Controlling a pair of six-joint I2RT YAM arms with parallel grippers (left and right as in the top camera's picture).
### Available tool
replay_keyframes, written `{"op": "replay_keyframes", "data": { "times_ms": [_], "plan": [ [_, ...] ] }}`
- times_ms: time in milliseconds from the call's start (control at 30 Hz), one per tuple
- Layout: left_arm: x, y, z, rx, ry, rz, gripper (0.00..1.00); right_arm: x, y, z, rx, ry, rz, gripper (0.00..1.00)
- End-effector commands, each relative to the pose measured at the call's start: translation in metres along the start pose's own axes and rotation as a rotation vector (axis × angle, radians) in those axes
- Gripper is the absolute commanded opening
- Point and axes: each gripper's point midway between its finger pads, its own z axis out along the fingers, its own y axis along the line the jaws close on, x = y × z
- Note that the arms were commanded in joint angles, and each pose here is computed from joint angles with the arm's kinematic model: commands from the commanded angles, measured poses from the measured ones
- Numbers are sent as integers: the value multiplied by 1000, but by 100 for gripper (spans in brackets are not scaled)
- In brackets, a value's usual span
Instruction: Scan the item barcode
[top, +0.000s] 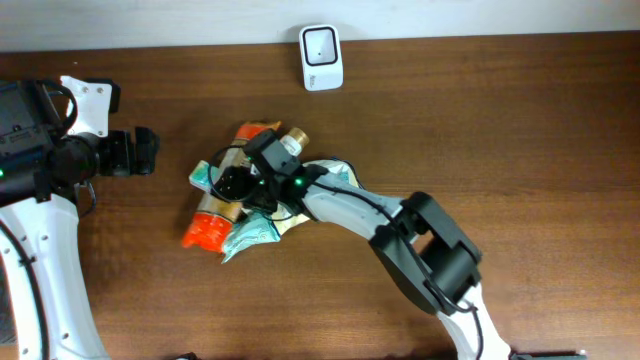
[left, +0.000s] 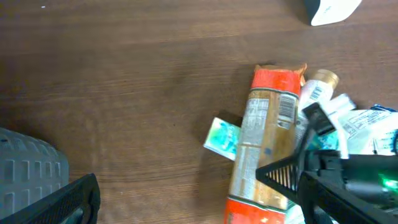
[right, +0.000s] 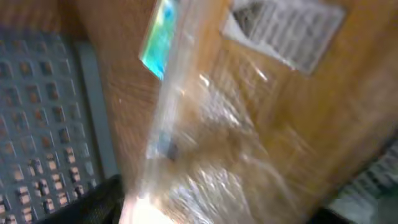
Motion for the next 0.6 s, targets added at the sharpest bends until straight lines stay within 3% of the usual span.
{"op": "replay_keyframes", "data": {
  "times_ms": [0,100,133,233,433,567],
  "plan": [
    [-2,-3,1,16,-6,18,99,0,-7,4,11,34,-46,44],
    [-2,-3,1,16,-6,18,99,-6,-7,-3,16,22,-112,8],
    [-2,-3,1,15,-6,18,99,-8,-5,-8,22,15,-139,4],
    [-2,-3,1,15,-6,18,99,-21,11,-40,49,-56,-239,4],
    [-2,-3,0,15,-6,17,99,-33,66,-206,285,-313,-522,4],
    [-2,-3,1,15,-6,18,99,-43,13,-270,677,-437,-506,5]
  ]
}}
